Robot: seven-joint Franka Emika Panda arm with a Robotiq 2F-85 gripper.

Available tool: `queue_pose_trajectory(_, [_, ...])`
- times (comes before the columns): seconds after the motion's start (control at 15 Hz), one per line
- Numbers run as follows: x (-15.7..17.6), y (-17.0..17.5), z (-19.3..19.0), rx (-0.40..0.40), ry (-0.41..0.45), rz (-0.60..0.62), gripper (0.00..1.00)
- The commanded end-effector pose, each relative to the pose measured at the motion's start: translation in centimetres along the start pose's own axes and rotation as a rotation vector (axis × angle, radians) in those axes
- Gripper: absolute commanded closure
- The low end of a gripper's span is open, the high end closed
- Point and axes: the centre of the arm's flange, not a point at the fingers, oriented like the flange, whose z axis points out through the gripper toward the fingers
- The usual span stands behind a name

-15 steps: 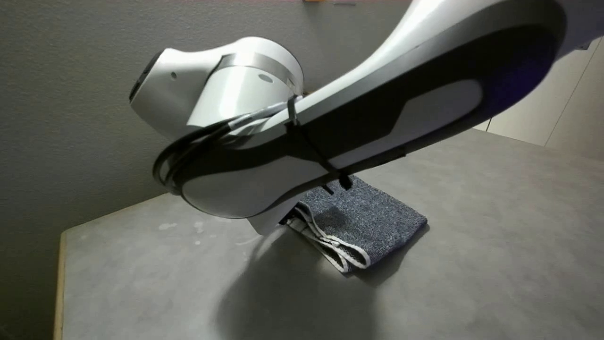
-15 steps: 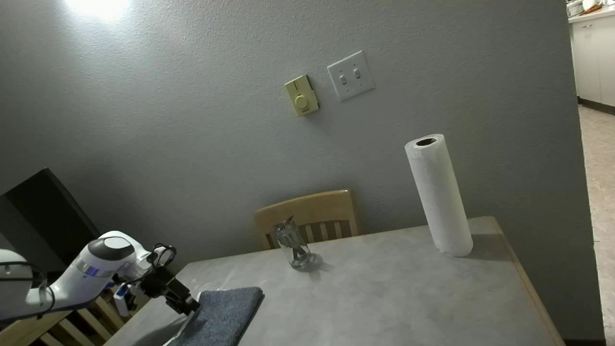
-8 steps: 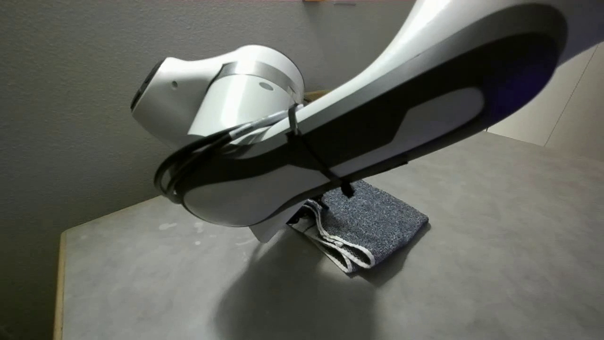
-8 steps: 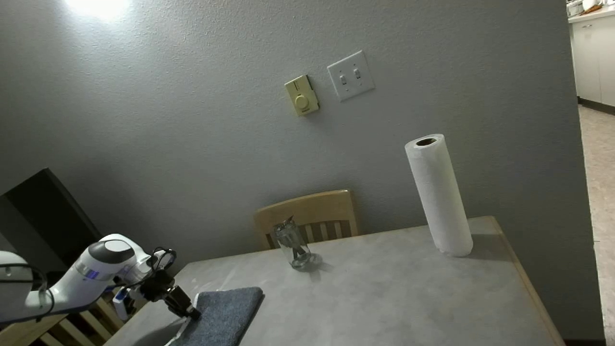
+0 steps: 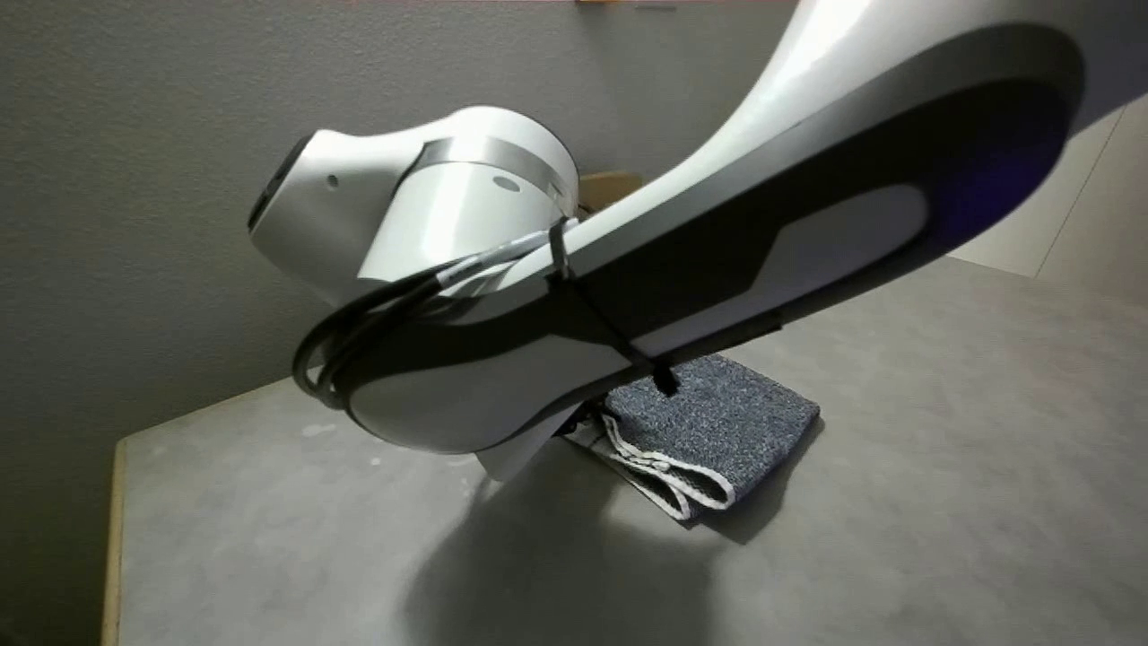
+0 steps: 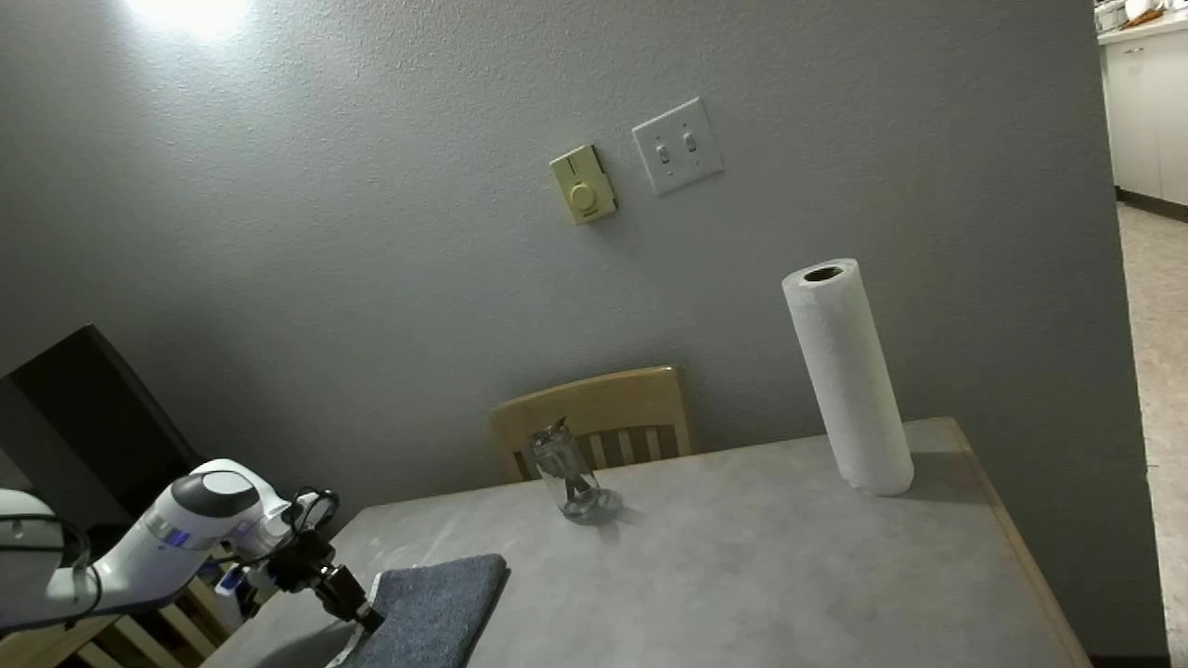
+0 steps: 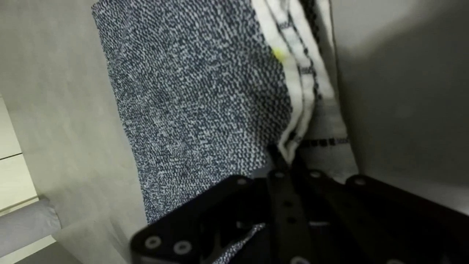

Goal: Fold the towel then unfold it

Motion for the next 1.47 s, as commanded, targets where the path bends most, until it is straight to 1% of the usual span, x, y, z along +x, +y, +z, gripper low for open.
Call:
queue_pose_trajectory(0.0, [-1.2,1.6,0.1,0.042,-0.013,-0.014,0.99])
queue_pose_trajectory(0.27, [-1.2,2.7,-0.6,0.056,-0.028,-0.039,0.99])
queue_pose_trajectory(0.67, [-0.8,5.0,-2.1,0.118,0.003,-0.104,0.99])
queue_pose_trajectory(0.87, [-0.5,6.6,-2.8,0.126,0.014,-0.119,0.99])
queue_pose_trajectory(1.0, [-0.3,7.4,-2.9,0.149,0.018,-0.148,0.99])
queue_pose_trajectory(1.07, [-0.3,7.8,-2.9,0.177,0.031,-0.175,0.71])
queue_pose_trajectory(1.13, [-0.3,8.1,-2.9,0.196,0.04,-0.196,0.7])
queue_pose_trajectory(1.2, [-0.3,8.5,-2.8,0.212,0.058,-0.218,0.94])
queue_pose_trajectory(1.27, [-0.3,8.9,-2.8,0.225,0.075,-0.236,0.93])
queue_pose_trajectory(1.4, [-0.4,9.7,-2.7,0.237,0.086,-0.257,1.0])
